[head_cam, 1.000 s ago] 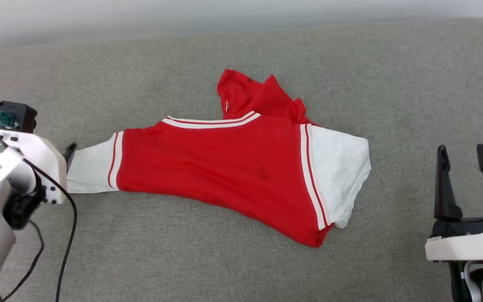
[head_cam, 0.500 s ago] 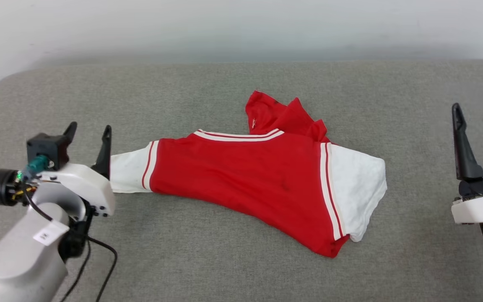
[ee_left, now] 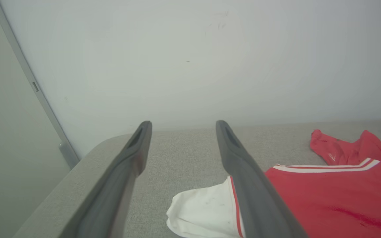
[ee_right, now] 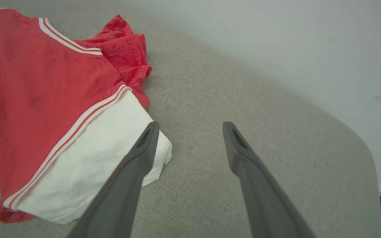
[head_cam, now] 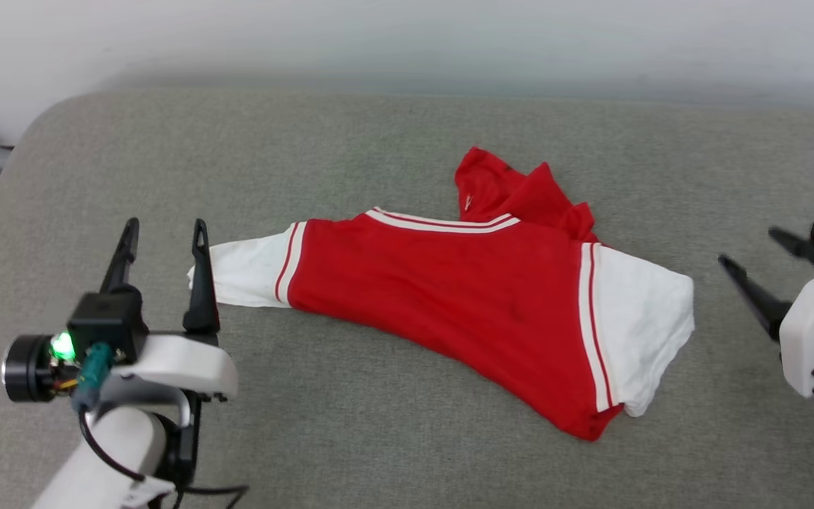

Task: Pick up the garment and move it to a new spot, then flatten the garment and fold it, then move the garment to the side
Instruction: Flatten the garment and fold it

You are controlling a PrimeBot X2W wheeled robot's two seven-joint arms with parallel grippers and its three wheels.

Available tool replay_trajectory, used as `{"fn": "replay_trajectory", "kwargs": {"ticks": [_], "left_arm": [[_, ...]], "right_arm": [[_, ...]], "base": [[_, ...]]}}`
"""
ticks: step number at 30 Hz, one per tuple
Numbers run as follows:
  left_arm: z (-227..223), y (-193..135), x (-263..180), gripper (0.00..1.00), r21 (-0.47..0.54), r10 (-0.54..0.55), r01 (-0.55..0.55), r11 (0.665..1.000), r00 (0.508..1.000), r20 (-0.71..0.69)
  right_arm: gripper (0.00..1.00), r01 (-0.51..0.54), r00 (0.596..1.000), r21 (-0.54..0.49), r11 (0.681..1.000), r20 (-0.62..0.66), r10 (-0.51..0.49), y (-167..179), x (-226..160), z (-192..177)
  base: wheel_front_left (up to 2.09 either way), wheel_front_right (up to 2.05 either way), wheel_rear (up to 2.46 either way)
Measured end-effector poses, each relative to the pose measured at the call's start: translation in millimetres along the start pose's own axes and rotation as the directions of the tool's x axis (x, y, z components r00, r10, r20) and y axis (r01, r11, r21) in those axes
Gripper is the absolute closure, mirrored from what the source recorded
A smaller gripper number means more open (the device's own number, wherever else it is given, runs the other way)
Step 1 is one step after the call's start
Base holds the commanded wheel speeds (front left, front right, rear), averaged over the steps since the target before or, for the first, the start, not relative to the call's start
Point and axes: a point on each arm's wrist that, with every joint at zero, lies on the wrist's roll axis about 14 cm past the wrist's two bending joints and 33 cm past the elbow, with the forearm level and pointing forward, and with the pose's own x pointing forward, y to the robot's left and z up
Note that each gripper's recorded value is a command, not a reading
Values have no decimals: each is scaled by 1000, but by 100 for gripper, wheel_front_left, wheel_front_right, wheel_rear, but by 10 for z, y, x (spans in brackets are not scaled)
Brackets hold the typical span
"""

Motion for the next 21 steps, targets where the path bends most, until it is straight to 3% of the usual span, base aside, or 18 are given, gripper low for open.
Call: {"fn": "replay_trajectory", "kwargs": {"ticks": [7, 21], "left_arm": [[-88, -82, -191, 0, -24, 26, -26, 999, 1000, -4], [-407, -83, -307, 0, -47, 62, -66, 997, 995, -82]], "right_arm": [[0, -142, 939, 14, 990, -314, 139, 199, 127, -486], [0, -229, 797, 32, 973, -568, 207, 419, 576, -1188]], "base": [[0, 0, 0], [0, 0, 0]]}}
